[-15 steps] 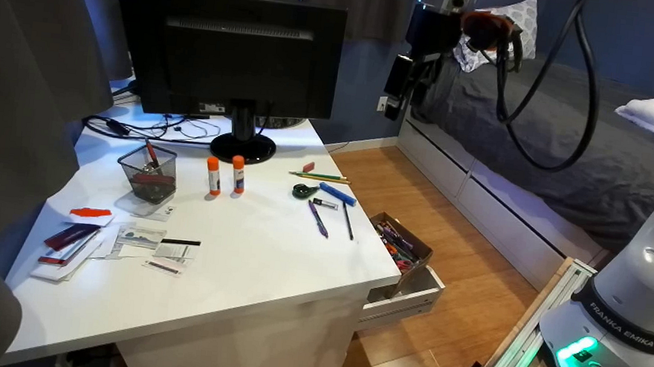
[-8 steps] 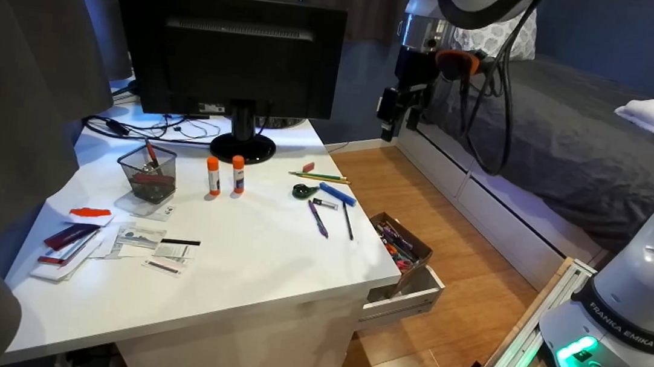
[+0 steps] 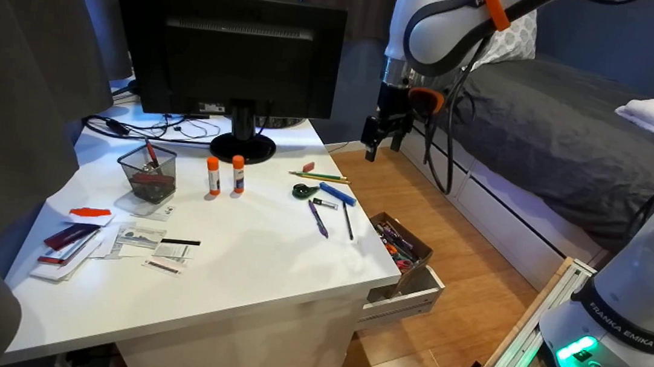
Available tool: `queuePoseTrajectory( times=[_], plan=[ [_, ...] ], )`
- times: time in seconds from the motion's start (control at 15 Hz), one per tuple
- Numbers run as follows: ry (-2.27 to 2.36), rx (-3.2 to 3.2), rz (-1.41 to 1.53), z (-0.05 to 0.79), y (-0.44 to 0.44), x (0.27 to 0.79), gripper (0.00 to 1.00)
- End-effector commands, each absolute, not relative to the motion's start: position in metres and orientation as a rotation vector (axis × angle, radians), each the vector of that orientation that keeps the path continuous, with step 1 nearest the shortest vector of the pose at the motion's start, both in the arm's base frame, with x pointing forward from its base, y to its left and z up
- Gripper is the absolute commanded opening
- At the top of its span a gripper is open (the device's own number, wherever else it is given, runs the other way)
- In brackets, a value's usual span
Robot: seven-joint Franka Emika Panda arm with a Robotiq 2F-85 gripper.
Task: Pick up the blue marker and put it in the cardboard box
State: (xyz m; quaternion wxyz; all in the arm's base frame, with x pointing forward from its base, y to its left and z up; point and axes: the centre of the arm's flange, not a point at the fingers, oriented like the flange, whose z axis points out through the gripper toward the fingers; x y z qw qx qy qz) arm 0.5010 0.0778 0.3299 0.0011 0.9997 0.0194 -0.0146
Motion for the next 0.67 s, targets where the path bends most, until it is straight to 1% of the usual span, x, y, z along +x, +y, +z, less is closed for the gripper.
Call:
queuePoseTrajectory(
  times=[0.0,0.33,0.47,0.53,0.6],
  plan=[
    [0.06,3.108,0.048,0.303,0.073,0.526,1.0],
    [0.017,3.126,0.183,0.266,0.061,0.542,1.0],
    [-0.012,3.146,0.176,0.254,0.059,0.546,1.0],
    [0.032,3.133,0.157,0.264,0.059,0.535,1.0],
    [0.027,3.134,0.156,0.258,0.057,0.537,1.0]
  ],
)
